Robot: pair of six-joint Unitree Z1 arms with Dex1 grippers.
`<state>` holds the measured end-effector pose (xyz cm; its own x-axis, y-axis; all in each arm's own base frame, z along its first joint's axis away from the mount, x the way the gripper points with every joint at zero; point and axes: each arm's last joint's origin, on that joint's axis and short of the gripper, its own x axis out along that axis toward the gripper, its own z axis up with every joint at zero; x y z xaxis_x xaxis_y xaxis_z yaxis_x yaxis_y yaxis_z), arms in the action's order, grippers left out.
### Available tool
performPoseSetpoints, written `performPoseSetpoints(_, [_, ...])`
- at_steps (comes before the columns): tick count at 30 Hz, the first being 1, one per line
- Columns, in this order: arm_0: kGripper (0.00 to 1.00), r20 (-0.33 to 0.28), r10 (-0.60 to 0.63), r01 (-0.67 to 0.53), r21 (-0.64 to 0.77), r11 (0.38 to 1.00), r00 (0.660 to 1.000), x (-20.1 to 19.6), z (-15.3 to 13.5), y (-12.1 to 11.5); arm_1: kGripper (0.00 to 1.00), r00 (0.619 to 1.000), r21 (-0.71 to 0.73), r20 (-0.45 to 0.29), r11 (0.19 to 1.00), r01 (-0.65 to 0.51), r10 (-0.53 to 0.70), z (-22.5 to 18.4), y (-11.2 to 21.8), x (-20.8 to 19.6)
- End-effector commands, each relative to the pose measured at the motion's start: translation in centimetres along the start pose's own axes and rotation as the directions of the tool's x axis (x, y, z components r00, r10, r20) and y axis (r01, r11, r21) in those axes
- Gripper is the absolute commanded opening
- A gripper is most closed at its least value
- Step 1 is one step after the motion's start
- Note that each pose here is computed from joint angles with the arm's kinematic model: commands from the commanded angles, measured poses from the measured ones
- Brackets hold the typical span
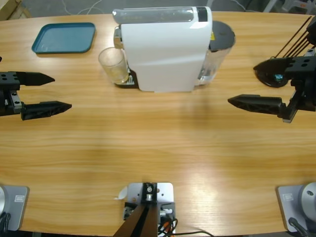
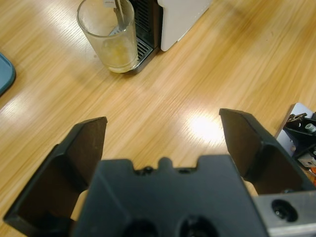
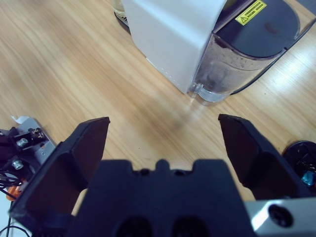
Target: Pour coffee
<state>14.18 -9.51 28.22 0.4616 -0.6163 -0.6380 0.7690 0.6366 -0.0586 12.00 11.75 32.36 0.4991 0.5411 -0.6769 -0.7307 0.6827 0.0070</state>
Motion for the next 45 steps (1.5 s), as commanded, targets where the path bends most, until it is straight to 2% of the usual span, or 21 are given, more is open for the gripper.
performPoseSetpoints(1, [1.0, -0.001, -0.027, 0.027, -0.002, 1.0, 1.0, -0.16, -0.77, -0.46, 1.0, 1.0, -0.01, -0.018, 1.0, -0.004, 0.004, -1.08, 0.1, 0.2])
performPoseSetpoints(45, [1.0, -0.009, -0.029, 0.029, 0.007, 1.0, 1.0, 0.08, -0.77, -0.41, 1.0, 0.999, -0.01, -0.035, 1.0, -0.012, 0.012, -1.25, 0.13, 0.54])
